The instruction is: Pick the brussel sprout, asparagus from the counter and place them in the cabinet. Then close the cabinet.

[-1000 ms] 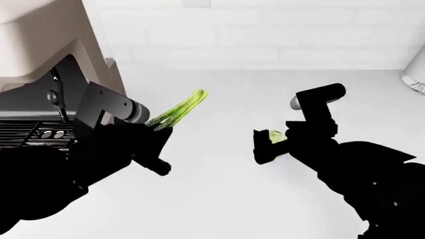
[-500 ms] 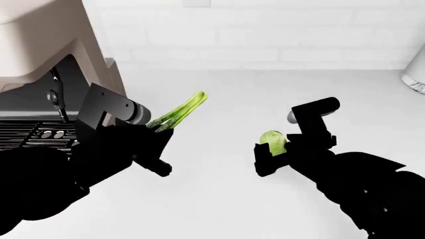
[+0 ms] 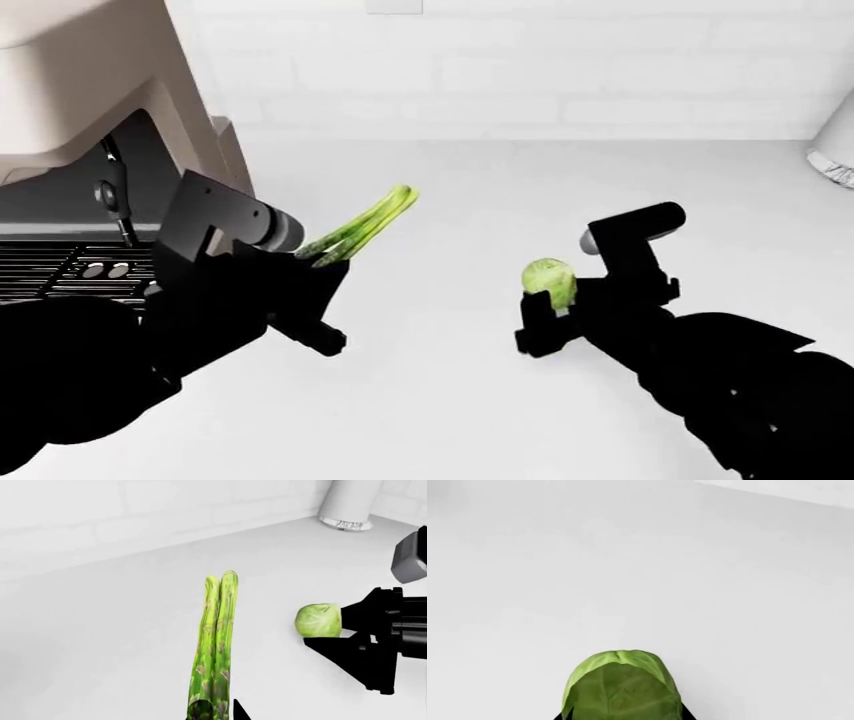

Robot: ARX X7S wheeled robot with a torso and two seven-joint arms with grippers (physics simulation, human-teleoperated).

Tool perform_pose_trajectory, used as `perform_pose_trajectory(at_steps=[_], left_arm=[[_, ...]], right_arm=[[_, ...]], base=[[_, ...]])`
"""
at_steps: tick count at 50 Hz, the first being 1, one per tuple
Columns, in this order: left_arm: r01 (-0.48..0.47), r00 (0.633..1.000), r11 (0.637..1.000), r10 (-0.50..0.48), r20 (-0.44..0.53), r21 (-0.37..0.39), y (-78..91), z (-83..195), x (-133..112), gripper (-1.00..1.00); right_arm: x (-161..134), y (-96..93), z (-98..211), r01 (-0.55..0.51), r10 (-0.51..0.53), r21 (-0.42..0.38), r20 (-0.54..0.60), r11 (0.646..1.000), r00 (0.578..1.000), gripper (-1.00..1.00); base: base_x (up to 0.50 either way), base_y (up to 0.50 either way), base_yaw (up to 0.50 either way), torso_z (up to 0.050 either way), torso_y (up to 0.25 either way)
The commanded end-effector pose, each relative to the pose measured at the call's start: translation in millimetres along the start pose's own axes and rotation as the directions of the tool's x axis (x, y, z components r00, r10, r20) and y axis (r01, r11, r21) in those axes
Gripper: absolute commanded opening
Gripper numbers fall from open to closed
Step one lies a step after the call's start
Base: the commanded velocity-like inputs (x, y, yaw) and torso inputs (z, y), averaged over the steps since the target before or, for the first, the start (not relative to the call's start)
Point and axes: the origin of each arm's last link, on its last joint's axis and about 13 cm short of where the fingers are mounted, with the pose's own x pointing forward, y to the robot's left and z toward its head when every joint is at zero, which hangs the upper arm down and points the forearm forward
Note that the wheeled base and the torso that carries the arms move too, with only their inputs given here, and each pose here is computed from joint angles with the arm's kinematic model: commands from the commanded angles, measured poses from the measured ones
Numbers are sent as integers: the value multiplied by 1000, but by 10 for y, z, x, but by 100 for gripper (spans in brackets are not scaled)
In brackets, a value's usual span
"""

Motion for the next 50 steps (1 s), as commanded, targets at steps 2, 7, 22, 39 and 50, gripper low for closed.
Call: perform_pose_trajectory(at_steps=[2, 7, 22, 39, 50], left_arm=[[-9, 1000, 1000, 9, 19, -8, 4, 14, -19, -100], [-26, 999, 1000, 26, 42, -5, -12, 53, -51, -100], [-33, 996, 999, 31, 87, 24, -95, 125, -210, -100], [-19, 995, 999, 15, 96, 36, -146, 150, -236, -100], [-6, 995, 999, 1, 104, 48, -186, 176, -261, -100]], right_arm=[[-135, -9, 52, 30, -29, -10, 118, 999, 993, -100], [-275, 34, 150, 78, -64, -49, 232, 996, 971, -100], [-650, 306, 310, 149, -75, -114, 487, 982, 870, -100], [-948, 562, 576, 272, -82, -128, 760, 954, 645, -100], [-1112, 643, 892, 280, -29, -143, 847, 949, 531, -100]], base=[[0, 0, 0, 0, 0], [0, 0, 0, 0, 0], [0, 0, 0, 0, 0], [0, 0, 0, 0, 0], [0, 0, 0, 0, 0]])
